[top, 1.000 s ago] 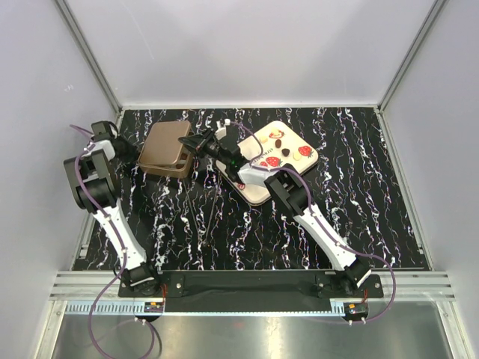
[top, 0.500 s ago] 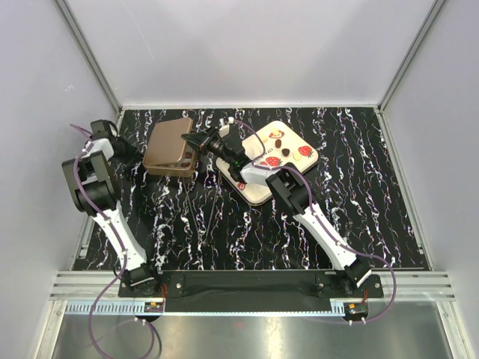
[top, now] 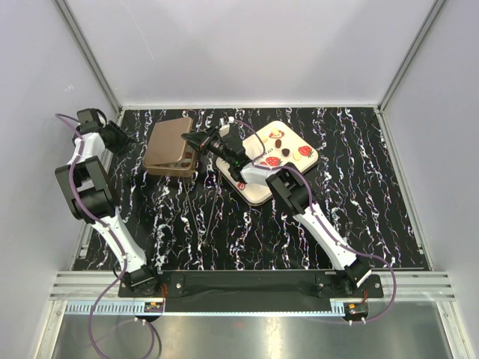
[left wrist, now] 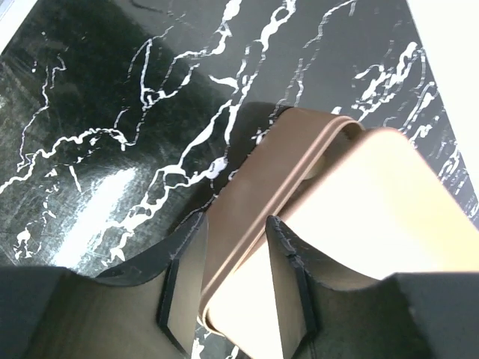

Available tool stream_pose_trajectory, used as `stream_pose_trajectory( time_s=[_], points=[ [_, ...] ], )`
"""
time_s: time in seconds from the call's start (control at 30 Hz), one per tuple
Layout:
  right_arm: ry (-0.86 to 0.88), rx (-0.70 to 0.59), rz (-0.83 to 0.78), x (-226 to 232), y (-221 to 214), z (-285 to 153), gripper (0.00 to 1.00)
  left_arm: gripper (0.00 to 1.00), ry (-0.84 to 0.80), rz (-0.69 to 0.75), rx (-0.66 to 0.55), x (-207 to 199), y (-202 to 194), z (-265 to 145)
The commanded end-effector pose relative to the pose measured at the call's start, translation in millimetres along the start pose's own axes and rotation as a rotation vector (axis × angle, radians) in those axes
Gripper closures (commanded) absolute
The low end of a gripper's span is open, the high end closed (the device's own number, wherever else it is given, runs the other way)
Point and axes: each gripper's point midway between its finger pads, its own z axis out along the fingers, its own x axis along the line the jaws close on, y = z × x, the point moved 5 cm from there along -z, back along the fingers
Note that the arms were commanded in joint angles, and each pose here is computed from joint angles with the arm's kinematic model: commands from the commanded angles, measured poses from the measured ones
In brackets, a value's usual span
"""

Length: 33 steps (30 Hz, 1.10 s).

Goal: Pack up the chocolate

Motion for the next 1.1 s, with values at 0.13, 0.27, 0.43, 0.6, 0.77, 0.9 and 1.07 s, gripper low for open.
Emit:
stream_pose_trajectory(
  time_s=[0.13,0.27,0.43,0.6,0.77,0.9,1.07],
  points=[
    [0.174,0.007,-0.033,54,2,8,1.0,0.57,-0.07,0.045,-0.055,-23,17,-26],
    [0.188,0.008,-0.036,60,1,9,1.0,0.56,-0.083,0.044,-0.047,-24,16,-27],
    [0.18,0.009,-0.038,60,-1,12,1.0,0.54,-0.096,0.054,-0.053,-28,19,-32],
    [0.16,0.011,-0.025,46,-6,15,1.0,0.51,-0.097,0.065,-0.047,-29,19,-34],
    [0.141,0.008,-0.012,33,-9,15,1.0,0.49,-0.092,0.069,-0.051,-28,19,-32],
    [0.109,0.008,0.002,14,-11,14,1.0,0.49,-0.09,0.071,-0.048,-26,19,-29],
    [0.096,0.003,0.01,2,-11,12,1.0,0.49,-0.142,0.082,-0.038,-27,14,-20]
  ],
)
